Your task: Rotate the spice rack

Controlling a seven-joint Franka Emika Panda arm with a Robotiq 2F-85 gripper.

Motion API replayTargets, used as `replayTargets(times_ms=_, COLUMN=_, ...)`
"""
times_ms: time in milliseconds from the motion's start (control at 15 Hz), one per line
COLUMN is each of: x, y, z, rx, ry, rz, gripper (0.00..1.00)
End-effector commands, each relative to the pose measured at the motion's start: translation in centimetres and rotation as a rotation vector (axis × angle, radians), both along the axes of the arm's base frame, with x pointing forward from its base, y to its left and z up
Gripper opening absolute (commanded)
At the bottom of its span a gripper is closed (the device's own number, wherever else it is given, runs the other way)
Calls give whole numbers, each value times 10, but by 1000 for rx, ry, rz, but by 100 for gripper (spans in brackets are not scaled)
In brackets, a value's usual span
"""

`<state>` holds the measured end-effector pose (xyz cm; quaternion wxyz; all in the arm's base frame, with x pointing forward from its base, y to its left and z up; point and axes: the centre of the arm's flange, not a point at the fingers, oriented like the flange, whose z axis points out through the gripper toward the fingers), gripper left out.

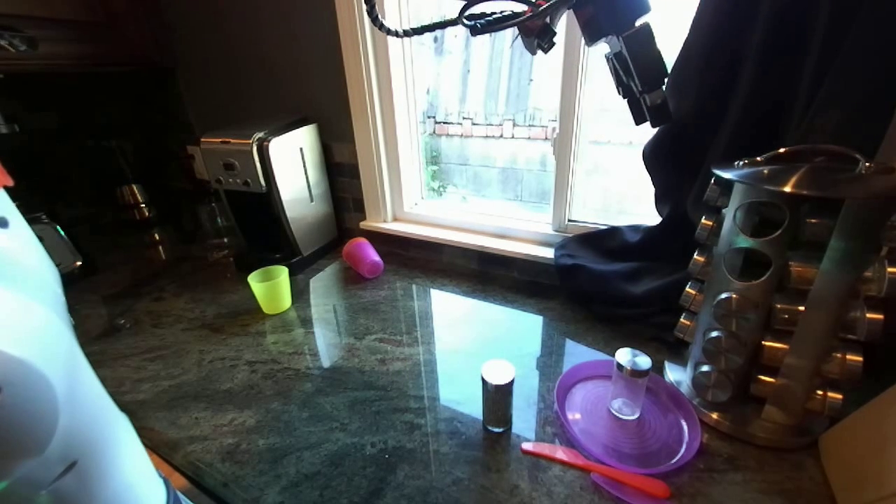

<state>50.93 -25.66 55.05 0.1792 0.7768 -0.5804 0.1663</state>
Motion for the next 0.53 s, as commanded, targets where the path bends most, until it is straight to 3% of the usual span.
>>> replayTargets(times_ms=0, x=4, y=-33, z=-3, rx=-23, ry=8, rz=46, gripper=100)
replayTargets(times_ms=467, x=-4, y=-119, z=8, rx=-28, ry=1, rz=25, gripper=100)
